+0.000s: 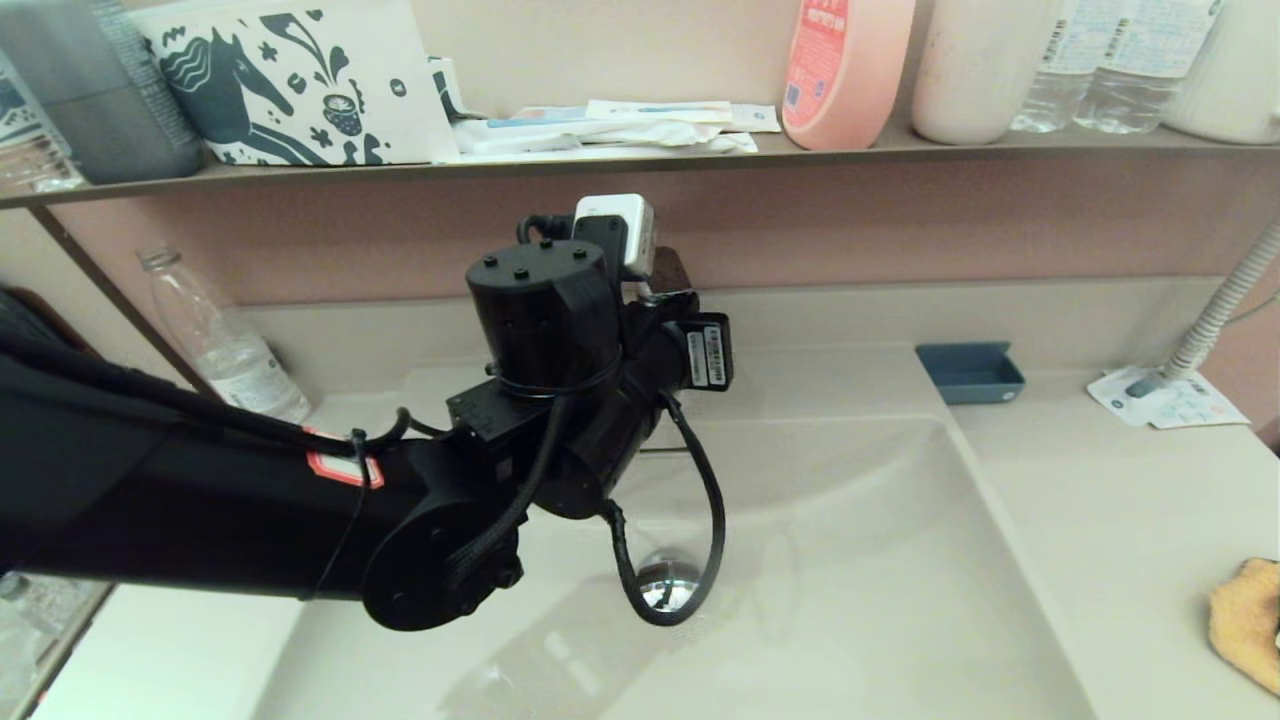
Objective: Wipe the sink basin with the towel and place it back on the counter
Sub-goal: Turn on the faucet
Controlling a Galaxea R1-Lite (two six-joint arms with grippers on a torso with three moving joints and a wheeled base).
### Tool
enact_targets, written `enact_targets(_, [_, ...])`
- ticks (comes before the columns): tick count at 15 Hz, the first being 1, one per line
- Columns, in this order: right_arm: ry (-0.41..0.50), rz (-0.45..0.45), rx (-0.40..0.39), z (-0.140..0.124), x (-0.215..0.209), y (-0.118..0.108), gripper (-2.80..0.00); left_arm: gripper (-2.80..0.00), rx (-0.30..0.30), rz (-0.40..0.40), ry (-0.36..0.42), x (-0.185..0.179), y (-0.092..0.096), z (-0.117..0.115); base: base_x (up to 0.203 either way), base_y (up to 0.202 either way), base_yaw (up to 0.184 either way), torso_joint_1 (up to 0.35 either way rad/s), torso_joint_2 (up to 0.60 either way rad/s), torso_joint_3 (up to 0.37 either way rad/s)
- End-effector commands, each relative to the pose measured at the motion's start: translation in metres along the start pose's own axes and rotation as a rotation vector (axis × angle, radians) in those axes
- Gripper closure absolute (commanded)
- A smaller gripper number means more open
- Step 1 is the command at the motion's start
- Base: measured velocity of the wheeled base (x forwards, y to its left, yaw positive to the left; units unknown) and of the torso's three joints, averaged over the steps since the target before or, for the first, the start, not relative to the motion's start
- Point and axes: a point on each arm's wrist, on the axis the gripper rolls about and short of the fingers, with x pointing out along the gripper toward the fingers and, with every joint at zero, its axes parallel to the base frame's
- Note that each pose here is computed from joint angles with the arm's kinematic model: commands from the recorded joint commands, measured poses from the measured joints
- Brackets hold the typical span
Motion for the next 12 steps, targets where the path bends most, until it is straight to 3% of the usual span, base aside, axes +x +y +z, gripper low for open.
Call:
enact_targets(1, [0.000, 0.000, 0.000, 0.000, 0.000, 0.000, 0.00, 0.00, 0.002, 0.007, -0.021, 0.001, 0.002, 0.006, 0.000, 0.000, 0.000, 0.000, 0.00, 0.000])
enact_targets(12, [0.000, 0.000, 0.000, 0.000, 0.000, 0.000, 0.00, 0.00, 0.006, 0.017, -0.073, -0.003, 0.013, 0.030, 0.000, 0.000, 0.000, 0.000, 0.00, 0.000])
